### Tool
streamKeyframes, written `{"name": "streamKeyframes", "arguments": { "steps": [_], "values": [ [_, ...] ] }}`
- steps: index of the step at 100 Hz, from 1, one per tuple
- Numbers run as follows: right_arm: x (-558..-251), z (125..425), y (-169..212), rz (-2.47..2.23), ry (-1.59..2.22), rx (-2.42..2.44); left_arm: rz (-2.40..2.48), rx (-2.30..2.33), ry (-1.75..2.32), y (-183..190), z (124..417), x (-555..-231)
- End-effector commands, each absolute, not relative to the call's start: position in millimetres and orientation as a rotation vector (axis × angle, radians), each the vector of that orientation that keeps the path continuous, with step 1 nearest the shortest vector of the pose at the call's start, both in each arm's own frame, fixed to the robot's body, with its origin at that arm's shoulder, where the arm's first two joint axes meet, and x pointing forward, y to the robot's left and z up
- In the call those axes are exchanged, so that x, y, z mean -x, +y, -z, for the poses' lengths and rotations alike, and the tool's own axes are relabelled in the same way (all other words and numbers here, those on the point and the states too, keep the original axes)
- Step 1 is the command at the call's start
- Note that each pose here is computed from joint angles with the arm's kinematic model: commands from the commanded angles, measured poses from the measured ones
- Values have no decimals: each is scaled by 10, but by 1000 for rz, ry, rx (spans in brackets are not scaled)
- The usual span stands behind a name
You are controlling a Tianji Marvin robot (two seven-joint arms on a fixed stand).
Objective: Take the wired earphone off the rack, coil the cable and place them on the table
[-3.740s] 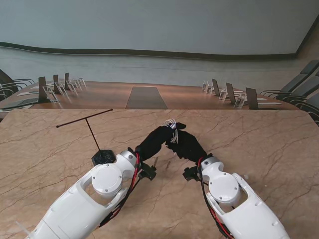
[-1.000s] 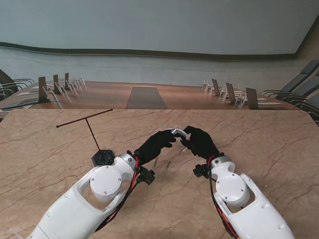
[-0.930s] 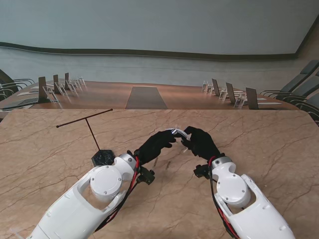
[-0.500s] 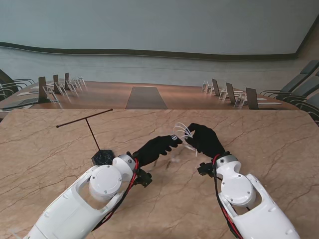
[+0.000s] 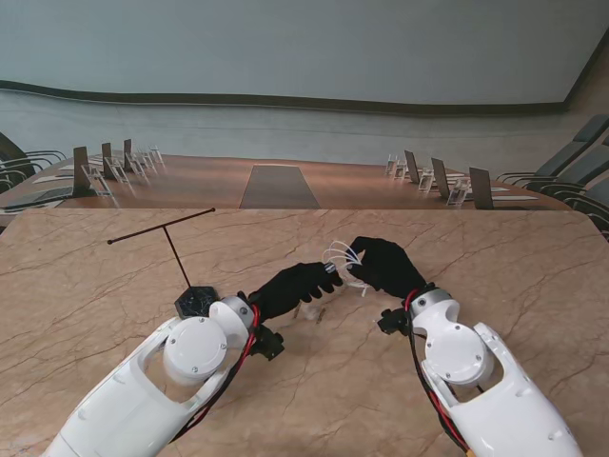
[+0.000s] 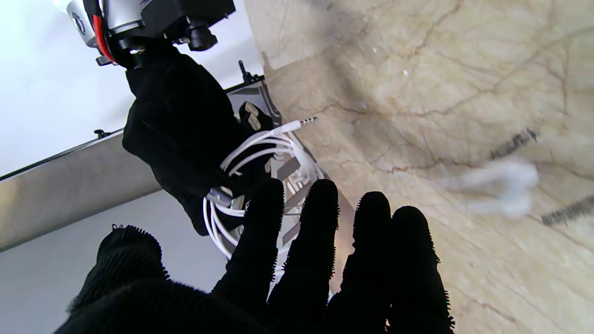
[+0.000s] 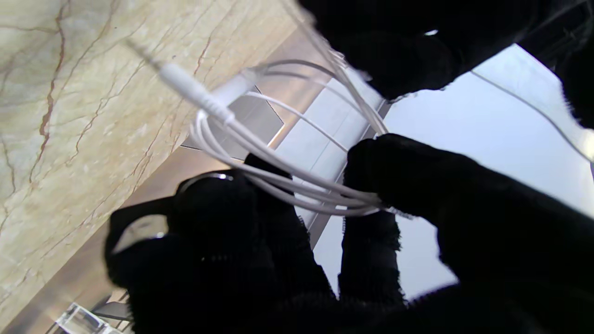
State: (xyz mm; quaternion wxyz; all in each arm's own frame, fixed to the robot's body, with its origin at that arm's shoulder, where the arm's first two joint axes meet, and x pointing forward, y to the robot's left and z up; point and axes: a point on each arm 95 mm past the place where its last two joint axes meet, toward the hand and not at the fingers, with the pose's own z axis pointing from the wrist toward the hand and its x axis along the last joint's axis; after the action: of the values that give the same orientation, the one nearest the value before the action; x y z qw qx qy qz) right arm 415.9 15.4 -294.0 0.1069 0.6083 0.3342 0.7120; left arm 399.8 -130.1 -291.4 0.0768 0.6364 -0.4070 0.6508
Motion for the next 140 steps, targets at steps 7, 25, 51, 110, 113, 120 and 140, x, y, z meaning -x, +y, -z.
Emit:
{"name": "streamKeyframes", "arguments": {
  "steps": [7,25,51,110,113,120,140],
  "values": [
    [-4189,2819,122,-2102,1011,-1739,-2006,-1911,-1218,-1161,2914,-3951],
    [-4172,2717,111,-2109,1080,-1680,-2091,-1912,-1232,-1006,2898,-3939],
    [-4090,2616,84,-2120,1183,-1620,-2127,-1928,-1248,-896,2923,-3955],
    [-3937,2479,11,-2115,1426,-1426,-2144,-1893,-1353,-895,2993,-3996],
    [-3930,2476,7,-2111,1438,-1426,-2143,-1892,-1356,-900,2994,-3998],
    [-3914,2471,-4,-2100,1468,-1421,-2138,-1885,-1367,-913,3001,-4004],
    [-3877,2430,-21,-2055,1566,-1426,-2116,-1884,-1362,-958,3032,-3995]
  ]
}}
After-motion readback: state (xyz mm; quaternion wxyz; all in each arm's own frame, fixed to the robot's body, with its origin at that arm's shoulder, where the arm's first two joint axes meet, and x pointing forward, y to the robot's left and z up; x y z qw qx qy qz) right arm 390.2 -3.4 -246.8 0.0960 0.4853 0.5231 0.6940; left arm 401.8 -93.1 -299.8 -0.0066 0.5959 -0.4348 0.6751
